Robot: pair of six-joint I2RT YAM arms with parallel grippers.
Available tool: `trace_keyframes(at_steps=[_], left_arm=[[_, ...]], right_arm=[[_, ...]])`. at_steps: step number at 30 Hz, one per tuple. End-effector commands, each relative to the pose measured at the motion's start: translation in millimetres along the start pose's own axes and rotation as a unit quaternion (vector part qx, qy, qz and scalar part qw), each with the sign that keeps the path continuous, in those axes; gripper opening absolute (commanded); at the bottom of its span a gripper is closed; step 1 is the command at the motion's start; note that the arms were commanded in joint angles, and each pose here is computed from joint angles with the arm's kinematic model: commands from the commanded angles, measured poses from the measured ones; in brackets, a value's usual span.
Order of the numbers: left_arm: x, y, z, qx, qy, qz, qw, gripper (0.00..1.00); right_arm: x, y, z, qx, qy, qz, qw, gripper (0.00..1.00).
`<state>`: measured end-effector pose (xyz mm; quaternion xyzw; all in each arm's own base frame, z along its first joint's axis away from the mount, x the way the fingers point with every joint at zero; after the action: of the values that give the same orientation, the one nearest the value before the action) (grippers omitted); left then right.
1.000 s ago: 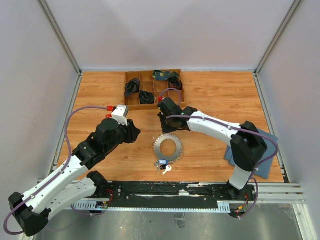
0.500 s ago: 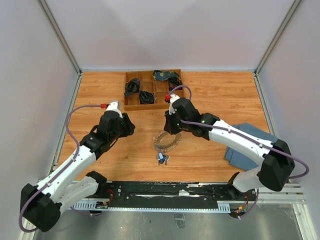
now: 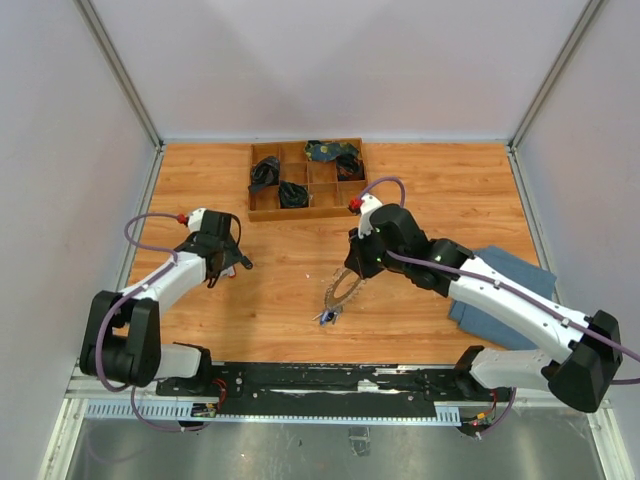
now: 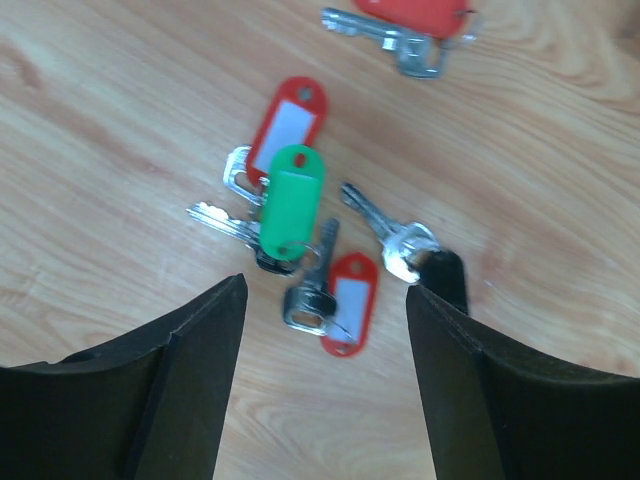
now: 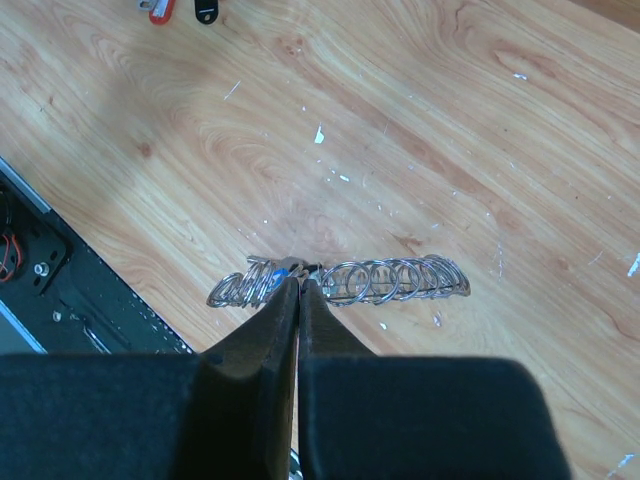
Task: Put the keys on the keyring
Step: Pick up the keyring from the center of the board.
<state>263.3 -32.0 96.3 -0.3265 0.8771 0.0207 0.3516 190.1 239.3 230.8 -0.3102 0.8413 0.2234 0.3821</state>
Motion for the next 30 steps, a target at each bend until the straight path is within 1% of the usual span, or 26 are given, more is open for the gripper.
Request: trace_keyframes(at_steps=[1, 6, 12, 17, 21, 26, 30], left_arm=[[-16.8, 5.3, 14.4, -0.050, -0.043, -0.018, 0.998, 0.71], [-28.1, 4.9, 18.0, -0.049, -0.068, -0.014, 0.996, 0.73], [-45.4, 11.1, 31.1, -0.079, -0.081, -0.003, 0.994, 0.72], [-47.3, 13.2, 47.2, -0.060, -0.055, -0.002, 0.997, 0.67], [-39.7, 11.8, 55.4, -0.048, -0.029, 0.010, 0.998, 0.63], [-29.3, 15.0, 58.4, -0.047, -0.010, 0.017, 0.999, 0.61], [-23.2, 17.5, 59.2, -0.049, 0.004, 0.022, 0.999, 0.57]], right_arm=[[3.9, -5.1, -12.8, 0.007, -0.009, -0.015, 1.000, 0.01], [8.9, -5.4, -17.5, 0.004, -0.010, -0.019, 1.000, 0.01], [12.0, -5.6, -20.5, 0.003, -0.009, -0.018, 1.000, 0.01], [12.4, -4.4, -19.9, -0.001, -0.007, -0.015, 1.000, 0.01], [12.4, -4.2, -17.6, -0.002, -0.004, -0.014, 1.000, 0.01], [11.1, -3.0, -14.6, -0.005, -0.003, -0.012, 1.000, 0.01], [10.5, -2.5, -12.5, -0.007, -0.003, -0.009, 1.000, 0.01]])
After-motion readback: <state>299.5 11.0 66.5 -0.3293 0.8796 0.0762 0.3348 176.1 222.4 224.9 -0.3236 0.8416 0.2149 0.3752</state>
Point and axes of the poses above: each gripper's point midway between its finger pads, its own z axis out along the fingers, its own y axis along the line the jaws close on, x = y × z, the point moved 6 cm from there along -z, back along the fingers, and after that the axes turned 8 degrees about -z, right-handed, at the moved point
